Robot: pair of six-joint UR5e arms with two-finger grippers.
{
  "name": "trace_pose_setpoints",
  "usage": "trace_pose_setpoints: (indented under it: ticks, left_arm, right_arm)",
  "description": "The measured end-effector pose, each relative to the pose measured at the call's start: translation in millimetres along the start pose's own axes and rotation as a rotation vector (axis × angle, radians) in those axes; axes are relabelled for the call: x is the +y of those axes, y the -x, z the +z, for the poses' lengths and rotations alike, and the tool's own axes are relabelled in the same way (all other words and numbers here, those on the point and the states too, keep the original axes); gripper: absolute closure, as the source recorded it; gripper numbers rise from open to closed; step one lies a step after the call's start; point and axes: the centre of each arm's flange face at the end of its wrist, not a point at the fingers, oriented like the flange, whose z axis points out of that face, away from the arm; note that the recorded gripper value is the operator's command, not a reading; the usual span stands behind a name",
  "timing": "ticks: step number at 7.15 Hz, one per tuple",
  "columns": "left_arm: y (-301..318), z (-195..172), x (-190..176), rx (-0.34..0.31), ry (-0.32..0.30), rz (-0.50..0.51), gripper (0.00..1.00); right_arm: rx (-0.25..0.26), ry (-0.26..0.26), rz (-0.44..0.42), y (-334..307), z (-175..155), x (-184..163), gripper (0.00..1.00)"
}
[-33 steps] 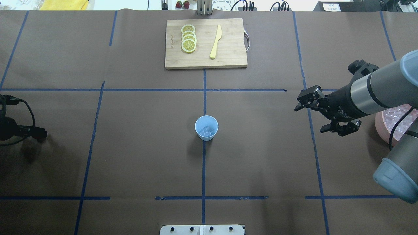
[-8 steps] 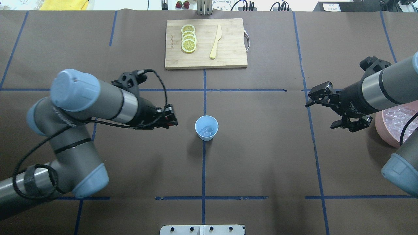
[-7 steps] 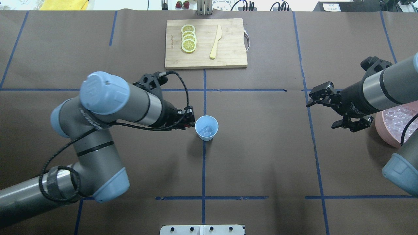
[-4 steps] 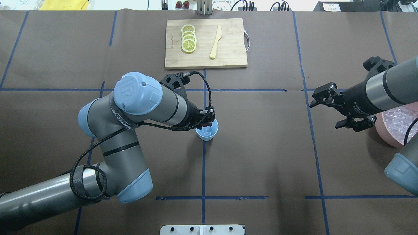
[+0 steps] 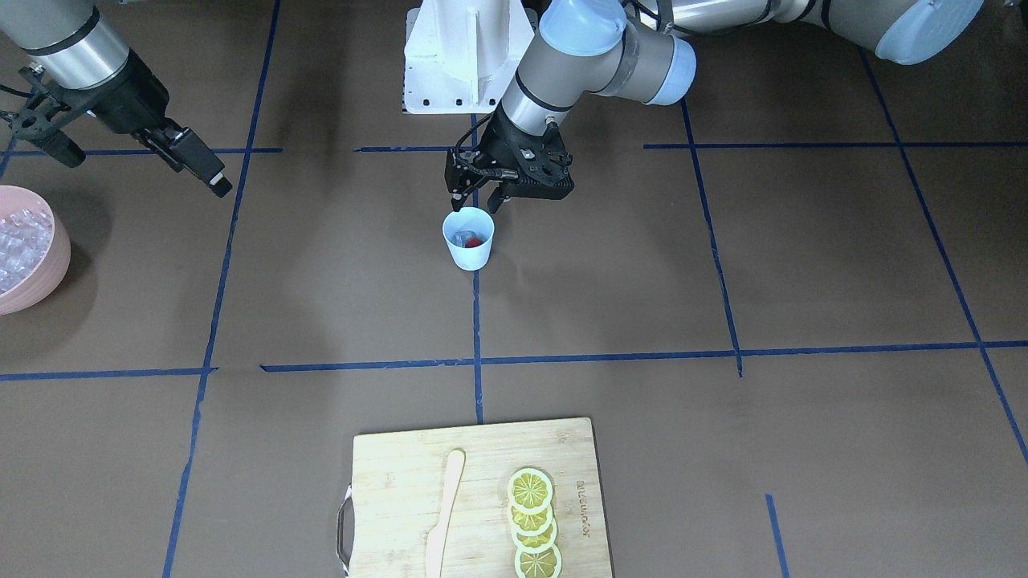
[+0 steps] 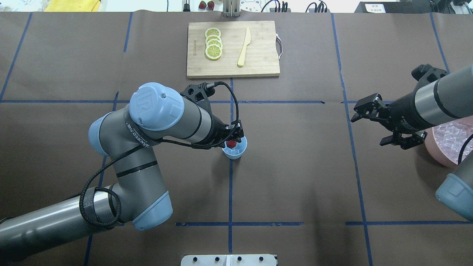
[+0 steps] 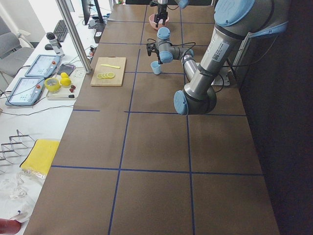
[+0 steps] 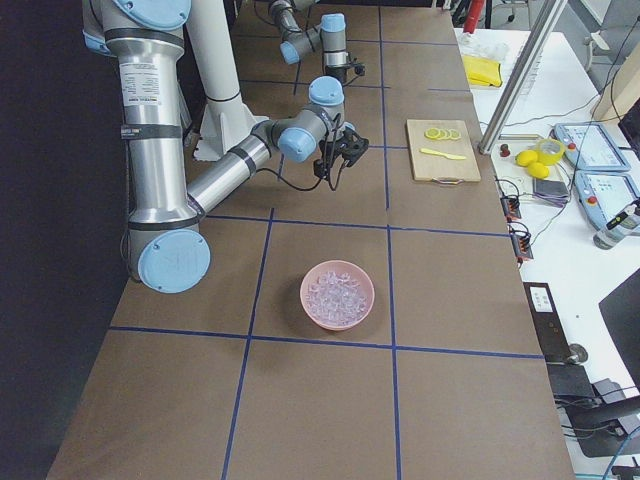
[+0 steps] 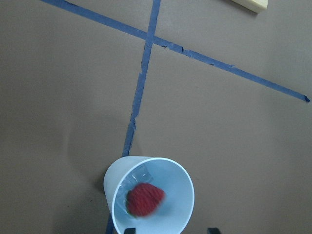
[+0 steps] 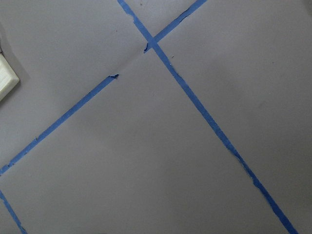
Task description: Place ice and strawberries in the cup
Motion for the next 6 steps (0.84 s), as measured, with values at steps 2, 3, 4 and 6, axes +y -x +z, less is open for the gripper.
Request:
trace_pose_setpoints:
  ticks: [2, 3, 4, 6]
  left_arm:
    - [10, -9, -6, -0.001, -0.01, 0.002, 0.31]
    - [39, -26, -15, -0.011, -0.024, 0.017, 0.31]
    - [81, -48, -25, -0.037, -0.034, 0.07, 0.31]
    - [186, -107, -53, -0.125, -0.03, 0.201, 0.29]
  right_arm:
    - [0.008, 0.003, -0.021, -8, -3, -9, 0.0]
    - [0.022, 0.009, -0.065, -26, -12, -29, 0.0]
    - [0.033, 0.012, -0.115, -50, -25, -58, 0.0]
    - [0.05, 0.006, -0.221, -115, -49, -129, 0.0]
